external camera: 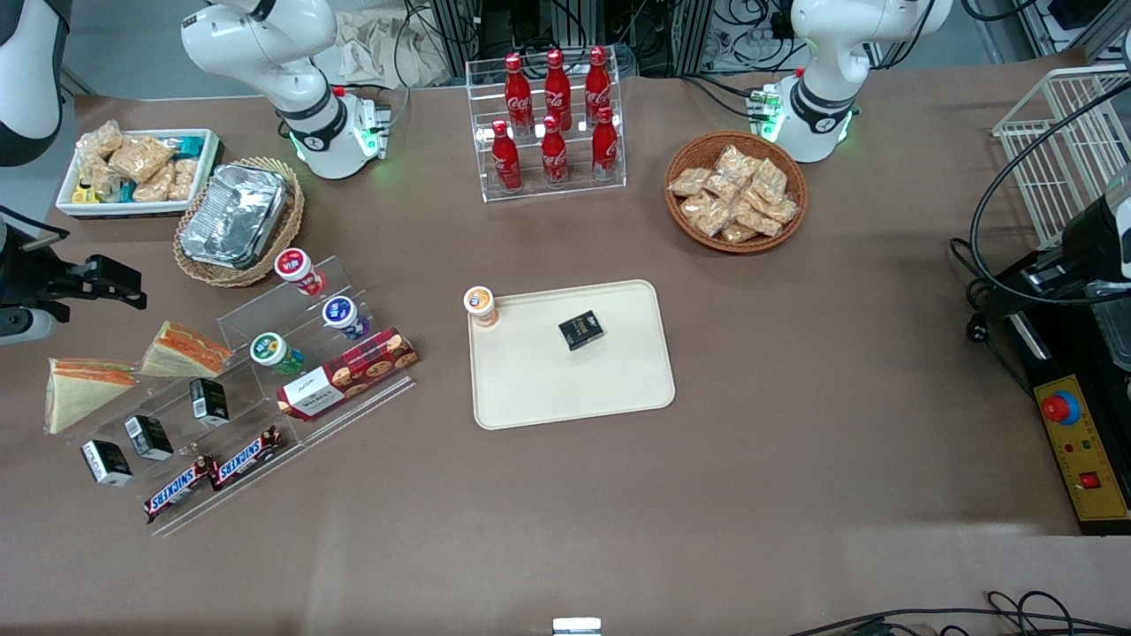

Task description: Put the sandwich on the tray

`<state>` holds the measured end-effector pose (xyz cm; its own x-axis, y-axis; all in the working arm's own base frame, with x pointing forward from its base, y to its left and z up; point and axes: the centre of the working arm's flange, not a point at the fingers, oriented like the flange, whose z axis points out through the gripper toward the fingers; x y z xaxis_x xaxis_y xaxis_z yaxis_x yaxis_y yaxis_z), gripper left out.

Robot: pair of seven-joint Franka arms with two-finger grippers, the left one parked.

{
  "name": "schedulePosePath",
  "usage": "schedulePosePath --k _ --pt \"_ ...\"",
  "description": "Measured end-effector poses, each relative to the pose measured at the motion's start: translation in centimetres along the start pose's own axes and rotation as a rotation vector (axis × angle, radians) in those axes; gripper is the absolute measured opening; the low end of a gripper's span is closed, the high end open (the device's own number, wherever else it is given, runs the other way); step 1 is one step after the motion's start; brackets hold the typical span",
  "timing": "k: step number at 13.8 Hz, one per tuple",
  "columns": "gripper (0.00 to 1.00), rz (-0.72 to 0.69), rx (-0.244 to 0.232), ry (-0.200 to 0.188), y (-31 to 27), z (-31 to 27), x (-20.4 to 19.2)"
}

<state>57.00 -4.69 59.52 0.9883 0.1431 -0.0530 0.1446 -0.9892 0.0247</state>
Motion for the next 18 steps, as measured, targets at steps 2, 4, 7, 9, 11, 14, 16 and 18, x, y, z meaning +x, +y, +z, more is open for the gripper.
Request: schedulePosePath --k 2,4,7,9,11,14,16,18 --pt "1.00 0.000 0.000 0.000 0.0 0.0 0.0" --pt "1.00 0.000 0.000 0.000 0.0 0.0 0.0" --pt "1.00 -0.002 -0.003 -0.003 -0.1 0.1 0.0" --pt "1.00 -0.018 -0.039 -0.013 -0.4 0.2 0.1" --pt "1.00 -0.041 -0.055 -0.016 -1.5 0.1 0.4" --pt "1.00 -0.073 -0.045 -0.050 -4.2 0.0 0.2" --pt "1.00 -0.103 -0.039 -0.063 -4.0 0.0 -0.1" --pt "1.00 -0.234 -0.031 -0.067 -3.3 -0.1 -0.4"
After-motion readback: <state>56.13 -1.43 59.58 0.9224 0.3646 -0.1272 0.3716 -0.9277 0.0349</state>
